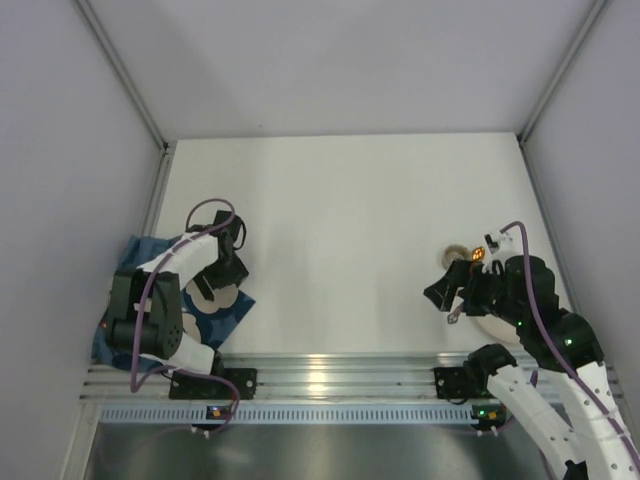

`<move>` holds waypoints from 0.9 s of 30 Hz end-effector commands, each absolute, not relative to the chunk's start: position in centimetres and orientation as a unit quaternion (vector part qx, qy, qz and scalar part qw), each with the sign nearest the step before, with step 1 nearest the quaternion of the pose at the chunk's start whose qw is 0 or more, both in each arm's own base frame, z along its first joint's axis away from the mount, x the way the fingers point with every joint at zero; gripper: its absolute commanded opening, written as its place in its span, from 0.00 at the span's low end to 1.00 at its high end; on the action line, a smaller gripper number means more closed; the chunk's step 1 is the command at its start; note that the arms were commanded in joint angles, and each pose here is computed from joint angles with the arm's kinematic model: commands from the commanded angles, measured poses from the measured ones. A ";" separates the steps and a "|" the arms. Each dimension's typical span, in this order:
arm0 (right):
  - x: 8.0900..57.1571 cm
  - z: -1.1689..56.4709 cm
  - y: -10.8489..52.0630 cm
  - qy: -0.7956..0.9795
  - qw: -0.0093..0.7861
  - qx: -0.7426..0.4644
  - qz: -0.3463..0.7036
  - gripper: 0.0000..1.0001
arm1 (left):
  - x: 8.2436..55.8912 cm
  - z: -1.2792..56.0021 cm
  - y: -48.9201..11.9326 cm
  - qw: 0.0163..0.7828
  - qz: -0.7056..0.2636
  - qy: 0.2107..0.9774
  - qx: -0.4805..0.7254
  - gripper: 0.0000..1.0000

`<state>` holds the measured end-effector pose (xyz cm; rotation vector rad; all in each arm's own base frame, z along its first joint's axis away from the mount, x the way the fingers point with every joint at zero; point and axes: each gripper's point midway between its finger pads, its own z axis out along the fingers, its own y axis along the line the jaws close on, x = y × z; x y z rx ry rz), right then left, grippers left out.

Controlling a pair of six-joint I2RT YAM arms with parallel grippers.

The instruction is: Set the dinner table for one person

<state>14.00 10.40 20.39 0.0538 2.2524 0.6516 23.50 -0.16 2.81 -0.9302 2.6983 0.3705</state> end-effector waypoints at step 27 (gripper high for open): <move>14.5 19.7 9.9 0.891 0.390 0.016 0.233 1.00 | 25.2 -0.3 2.1 0.124 0.140 0.911 -0.366 0.54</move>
